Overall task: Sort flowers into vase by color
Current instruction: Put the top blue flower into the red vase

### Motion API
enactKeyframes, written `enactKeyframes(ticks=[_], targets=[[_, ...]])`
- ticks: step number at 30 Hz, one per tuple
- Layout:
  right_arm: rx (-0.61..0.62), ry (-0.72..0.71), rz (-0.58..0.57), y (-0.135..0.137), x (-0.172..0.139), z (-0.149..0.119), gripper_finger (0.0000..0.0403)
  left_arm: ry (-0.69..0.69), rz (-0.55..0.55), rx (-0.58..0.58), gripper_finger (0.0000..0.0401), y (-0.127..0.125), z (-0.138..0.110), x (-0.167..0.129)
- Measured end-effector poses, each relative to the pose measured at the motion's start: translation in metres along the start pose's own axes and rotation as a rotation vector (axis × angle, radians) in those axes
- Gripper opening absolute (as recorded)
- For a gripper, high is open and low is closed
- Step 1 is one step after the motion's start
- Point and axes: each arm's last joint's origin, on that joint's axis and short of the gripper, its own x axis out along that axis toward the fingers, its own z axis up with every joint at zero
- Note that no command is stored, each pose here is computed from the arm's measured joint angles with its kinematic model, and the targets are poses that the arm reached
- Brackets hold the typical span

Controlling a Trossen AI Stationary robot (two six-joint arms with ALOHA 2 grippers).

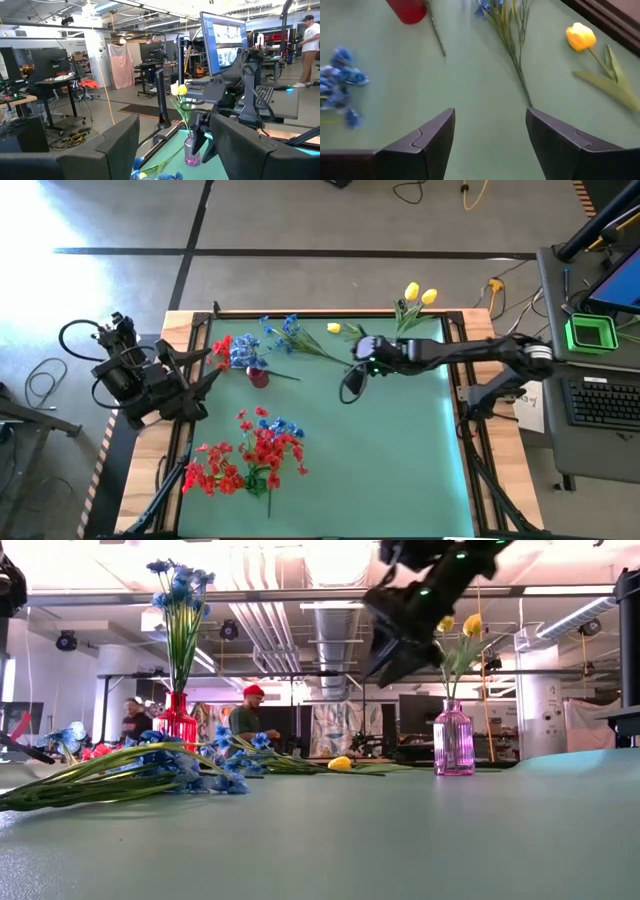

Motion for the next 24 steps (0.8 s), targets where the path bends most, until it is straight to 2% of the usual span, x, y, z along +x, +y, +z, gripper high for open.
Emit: enactKeyframes(ticks=[7,13,19,24], targets=[[-0.083,0.049,-0.041,0.002,0.034,0.032,0.0235,0.000,0.000,0.002,0.0230,0.000,0.000,0.000],[-0.105,0.083,-0.007,-0.009,0.062,0.048,0.0238,0.000,0.000,0.002,0.0230,0.000,0.000,0.000],[-0.143,0.107,-0.034,-0.020,0.088,0.053,0.0281,0.000,0.000,0.002,0.0230,0.000,0.000,0.000],[-0.266,0.112,-0.027,-0.023,0.114,0.053,0.0314,0.000,0.000,0.004,0.0230,0.000,0.000,0.000]])
